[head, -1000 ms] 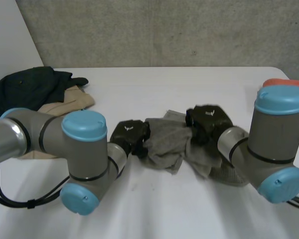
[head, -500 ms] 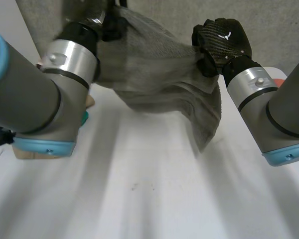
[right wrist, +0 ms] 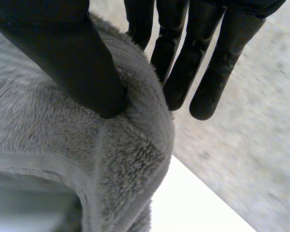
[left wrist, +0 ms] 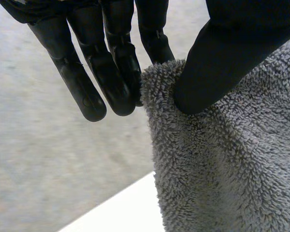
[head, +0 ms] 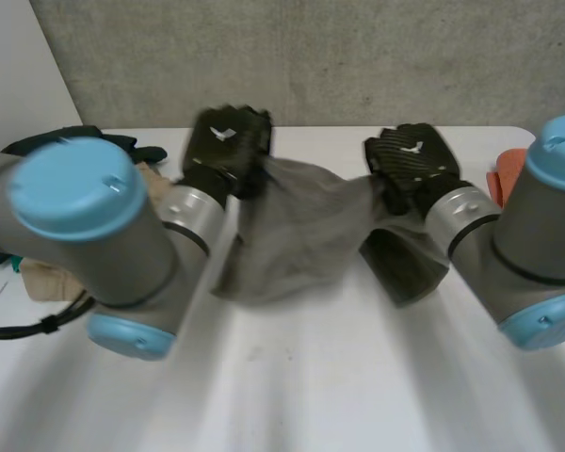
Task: Fold the laundry.
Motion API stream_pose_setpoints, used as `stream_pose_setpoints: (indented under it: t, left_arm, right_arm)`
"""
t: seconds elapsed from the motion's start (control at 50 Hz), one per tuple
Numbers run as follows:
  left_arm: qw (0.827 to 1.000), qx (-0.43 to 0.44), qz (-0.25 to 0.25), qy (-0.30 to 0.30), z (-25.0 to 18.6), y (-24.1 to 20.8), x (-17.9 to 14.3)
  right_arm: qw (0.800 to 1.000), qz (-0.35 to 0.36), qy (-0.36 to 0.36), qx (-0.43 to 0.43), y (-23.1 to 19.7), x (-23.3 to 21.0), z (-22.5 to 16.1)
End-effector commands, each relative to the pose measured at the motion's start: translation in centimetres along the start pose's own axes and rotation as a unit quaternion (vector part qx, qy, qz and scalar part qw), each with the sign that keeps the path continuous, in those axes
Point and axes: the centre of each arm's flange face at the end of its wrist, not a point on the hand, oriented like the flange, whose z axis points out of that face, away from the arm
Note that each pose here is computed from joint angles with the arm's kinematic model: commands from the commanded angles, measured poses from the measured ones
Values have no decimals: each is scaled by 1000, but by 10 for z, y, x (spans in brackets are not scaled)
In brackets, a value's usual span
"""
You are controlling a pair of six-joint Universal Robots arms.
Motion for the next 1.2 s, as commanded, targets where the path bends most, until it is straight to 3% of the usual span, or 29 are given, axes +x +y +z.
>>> stream_pose_setpoints:
  t: [0.02,0.1,0.24,0.34,0.5,0.64,0.82,1.2]
  left_arm:
    - [994,-12,20,-108,15,6,-83]
    - [993,-50,31,-107,14,27,-87]
    - [988,-95,69,-101,11,46,-83]
    - [991,-96,69,-57,-6,36,-47]
    - [986,-148,73,3,-61,42,-7]
    - [975,-205,88,-11,-90,72,1]
    - [961,-255,101,-35,-86,113,1]
    - [961,-240,110,-77,-67,133,-8]
  right_arm:
    - [987,27,-161,-6,-5,-95,-30]
    - [987,36,-147,-46,9,-90,-26]
    - [994,56,-55,-79,22,-30,-10]
    - [988,60,-34,-136,35,-2,-19]
    - [975,37,-103,-195,59,-21,-43]
    - [977,1,-126,-174,76,-31,-37]
    - [976,-40,-143,-157,97,-48,-22]
    - [981,-57,-136,-129,114,-53,9]
